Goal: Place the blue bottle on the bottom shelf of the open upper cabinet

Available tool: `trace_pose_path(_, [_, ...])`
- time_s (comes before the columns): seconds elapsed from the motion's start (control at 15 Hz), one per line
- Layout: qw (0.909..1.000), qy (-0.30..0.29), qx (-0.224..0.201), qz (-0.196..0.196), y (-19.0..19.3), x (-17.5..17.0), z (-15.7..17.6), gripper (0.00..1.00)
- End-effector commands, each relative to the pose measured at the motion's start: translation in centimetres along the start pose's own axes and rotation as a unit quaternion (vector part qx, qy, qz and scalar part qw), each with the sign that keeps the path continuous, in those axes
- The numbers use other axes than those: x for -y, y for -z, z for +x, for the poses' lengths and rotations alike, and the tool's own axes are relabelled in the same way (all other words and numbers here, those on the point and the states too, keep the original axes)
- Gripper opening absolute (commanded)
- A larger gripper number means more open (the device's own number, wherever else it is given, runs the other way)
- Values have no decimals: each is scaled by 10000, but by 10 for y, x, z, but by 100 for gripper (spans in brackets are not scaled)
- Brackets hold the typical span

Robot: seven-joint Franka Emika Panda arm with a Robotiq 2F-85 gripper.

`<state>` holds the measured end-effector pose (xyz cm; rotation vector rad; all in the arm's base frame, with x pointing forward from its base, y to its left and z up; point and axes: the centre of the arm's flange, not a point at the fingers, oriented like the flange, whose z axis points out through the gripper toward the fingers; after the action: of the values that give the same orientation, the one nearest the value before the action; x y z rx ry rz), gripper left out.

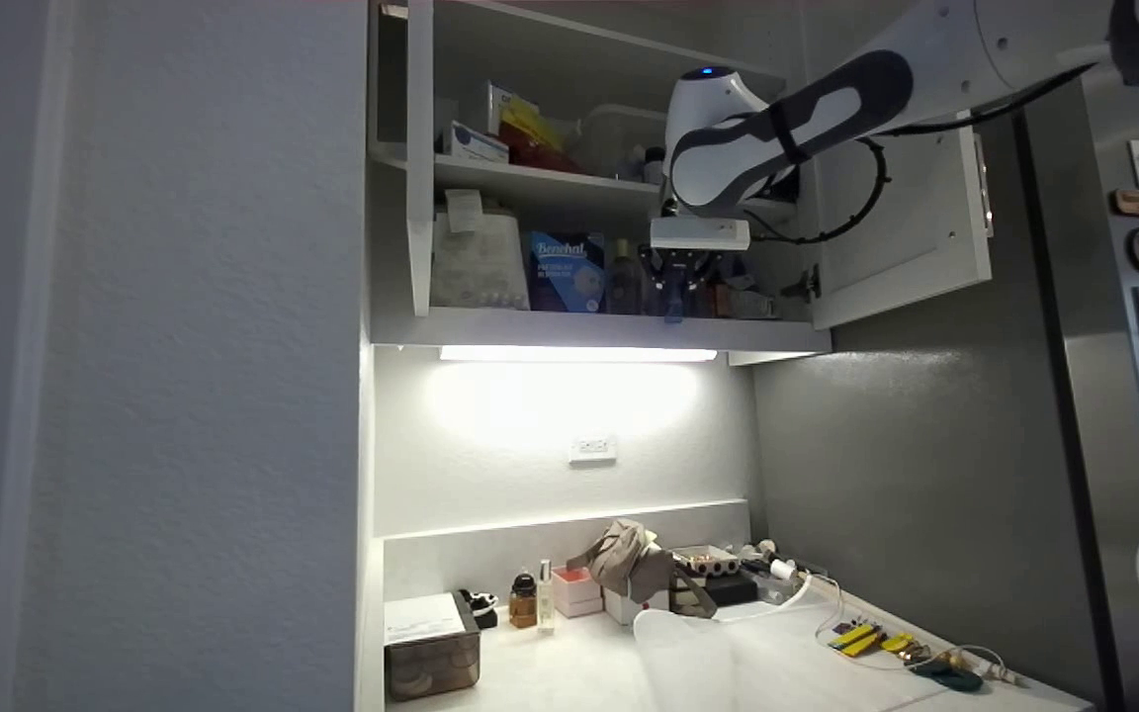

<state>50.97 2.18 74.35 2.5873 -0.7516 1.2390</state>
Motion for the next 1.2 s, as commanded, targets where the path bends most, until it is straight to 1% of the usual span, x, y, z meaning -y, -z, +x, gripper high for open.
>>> trace_pose_path(0.0, [10000,-56,59,8,4,22,36,9])
trace_pose_path(0.2, [9999,-87,80,-7,6,32,49,9])
trace_pose_path(0.4, [9999,-116,75,58,-4,43,60,9])
trace_pose_path(0.87, [9998,14,186,37,-41,74,65,9])
trace_pose_path(1.13, [9998,38,208,-9,-52,80,69,9])
